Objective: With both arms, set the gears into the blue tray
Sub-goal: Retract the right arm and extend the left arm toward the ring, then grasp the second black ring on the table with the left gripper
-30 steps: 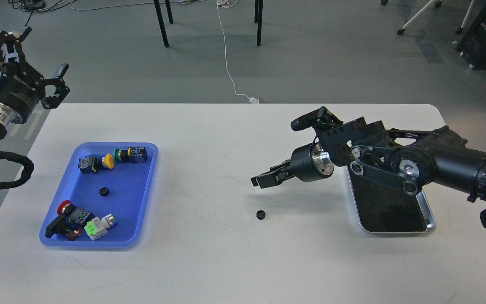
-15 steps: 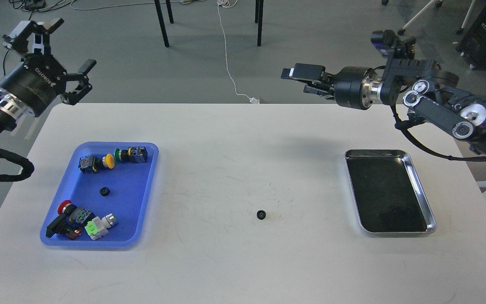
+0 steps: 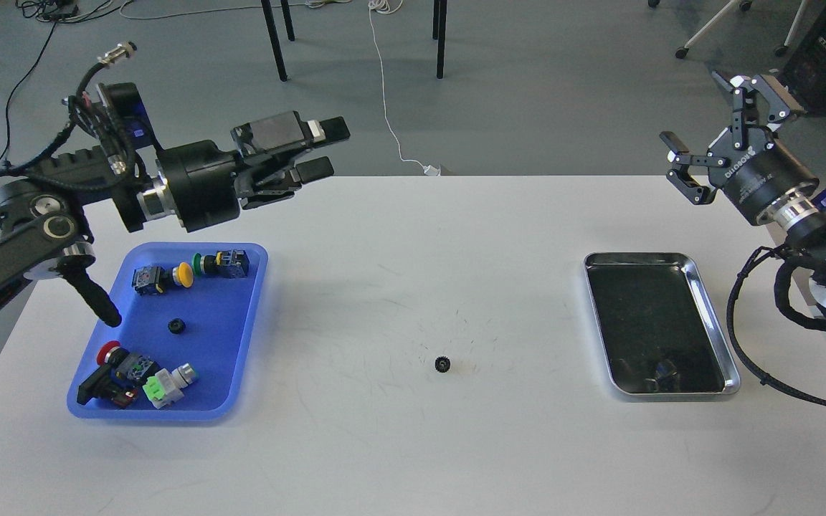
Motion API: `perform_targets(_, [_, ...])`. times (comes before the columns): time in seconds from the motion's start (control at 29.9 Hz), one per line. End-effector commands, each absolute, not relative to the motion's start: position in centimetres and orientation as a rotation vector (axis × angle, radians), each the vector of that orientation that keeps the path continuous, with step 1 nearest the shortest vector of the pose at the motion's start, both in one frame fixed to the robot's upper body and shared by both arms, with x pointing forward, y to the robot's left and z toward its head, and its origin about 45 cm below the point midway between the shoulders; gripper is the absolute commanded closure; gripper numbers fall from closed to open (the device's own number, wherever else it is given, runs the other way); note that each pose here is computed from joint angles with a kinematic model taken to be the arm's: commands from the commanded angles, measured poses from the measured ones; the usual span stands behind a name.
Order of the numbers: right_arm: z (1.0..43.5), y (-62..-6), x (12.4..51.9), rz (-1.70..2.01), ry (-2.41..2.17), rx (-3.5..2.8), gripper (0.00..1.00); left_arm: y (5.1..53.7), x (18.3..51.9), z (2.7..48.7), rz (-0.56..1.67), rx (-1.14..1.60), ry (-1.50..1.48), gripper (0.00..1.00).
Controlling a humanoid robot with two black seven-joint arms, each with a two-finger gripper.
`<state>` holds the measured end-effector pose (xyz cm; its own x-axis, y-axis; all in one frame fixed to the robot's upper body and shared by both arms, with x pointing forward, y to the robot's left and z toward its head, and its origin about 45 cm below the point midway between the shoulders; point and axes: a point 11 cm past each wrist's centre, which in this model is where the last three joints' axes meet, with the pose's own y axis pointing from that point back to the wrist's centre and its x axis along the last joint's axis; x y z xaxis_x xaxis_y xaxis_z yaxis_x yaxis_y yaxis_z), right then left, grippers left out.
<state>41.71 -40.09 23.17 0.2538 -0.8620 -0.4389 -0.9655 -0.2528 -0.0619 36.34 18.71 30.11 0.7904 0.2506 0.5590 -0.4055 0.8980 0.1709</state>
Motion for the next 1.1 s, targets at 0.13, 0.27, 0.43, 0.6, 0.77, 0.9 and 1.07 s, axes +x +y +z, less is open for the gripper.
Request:
perform_targets(0.13, [20.4, -43.9, 38.5, 0.542, 1.745, -1.926, 0.03, 11.5, 32.8, 25.8, 0.09, 0.438, -1.021, 0.04])
perform_targets(0.27, [18.8, -44.6, 37.2, 0.579, 1.756, -1.807, 0.03, 9.5, 30.9, 22.3, -0.087, 0.527, -1.316, 0.04])
perform_targets(0.43, [17.1, -42.6, 36.9, 0.637, 1.716, -1.753, 0.03, 7.8, 29.4, 18.9, -0.123, 0.545, -1.397, 0.06])
perform_targets(0.6, [17.6, -41.9, 37.1, 0.635, 1.68, -1.754, 0.03, 6.7, 28.8, 15.0, -0.115, 0.596, -1.323, 0.16])
perform_targets(0.77, [17.8, -41.8, 37.1, 0.634, 1.673, -1.758, 0.03, 7.1, 29.8, 12.2, -0.089, 0.663, -1.273, 0.26])
perform_targets(0.9, [17.6, -41.8, 37.0, 0.64, 1.677, -1.753, 0.03, 7.0, 30.1, 11.8, -0.082, 0.678, -1.267, 0.34])
perform_targets(1.07, [17.4, -41.5, 37.0, 0.647, 1.669, -1.747, 0.03, 7.7, 30.9, 10.3, -0.076, 0.731, -1.247, 0.44])
